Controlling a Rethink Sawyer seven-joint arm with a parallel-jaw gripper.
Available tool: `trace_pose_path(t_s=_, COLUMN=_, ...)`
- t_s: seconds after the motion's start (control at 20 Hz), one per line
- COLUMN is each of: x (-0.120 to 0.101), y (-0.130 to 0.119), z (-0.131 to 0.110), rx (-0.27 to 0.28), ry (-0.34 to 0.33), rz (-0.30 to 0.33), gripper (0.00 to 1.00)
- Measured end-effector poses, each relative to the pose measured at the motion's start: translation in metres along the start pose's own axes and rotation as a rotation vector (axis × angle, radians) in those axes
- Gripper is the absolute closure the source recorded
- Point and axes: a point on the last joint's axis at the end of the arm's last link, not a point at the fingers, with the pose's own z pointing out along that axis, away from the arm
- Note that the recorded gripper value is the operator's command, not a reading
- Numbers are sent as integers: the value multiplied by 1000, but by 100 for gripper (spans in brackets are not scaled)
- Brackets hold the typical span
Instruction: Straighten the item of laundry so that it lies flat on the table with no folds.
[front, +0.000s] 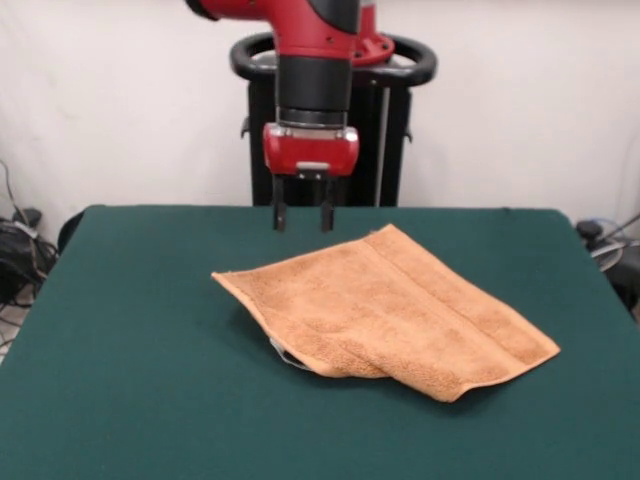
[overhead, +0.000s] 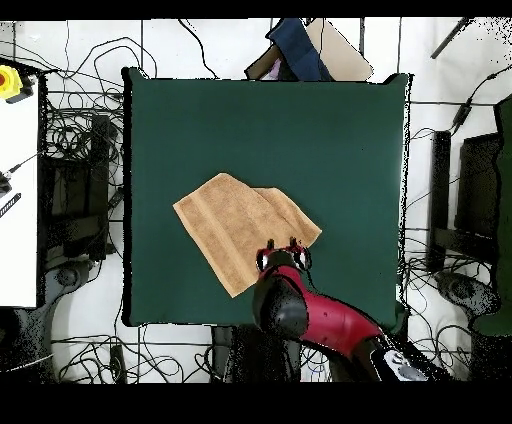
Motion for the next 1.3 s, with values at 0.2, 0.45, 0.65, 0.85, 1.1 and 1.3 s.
trace_pose_path(t_s=0.2, x=-14, y=7, z=14, rx=52, ry=-110, rz=-23, gripper=0)
trace_pose_path(t_s=0.45, x=-22, y=12, z=36, rx=109, ry=-216, rz=-27, gripper=0)
trace_pose_path(t_s=0.65, x=-13, y=19, z=55, rx=123, ry=-233, rz=-20, gripper=0)
trace_pose_path(t_s=0.85, x=14, y=17, z=76, rx=122, ry=-175, rz=-9, gripper=0)
trace_pose_path(t_s=1.1, x=46, y=5, z=104, rx=104, ry=-102, rz=42, gripper=0)
trace_pose_path(t_s=1.3, x=57, y=-1, z=113, rx=76, ry=-129, rz=33, gripper=0)
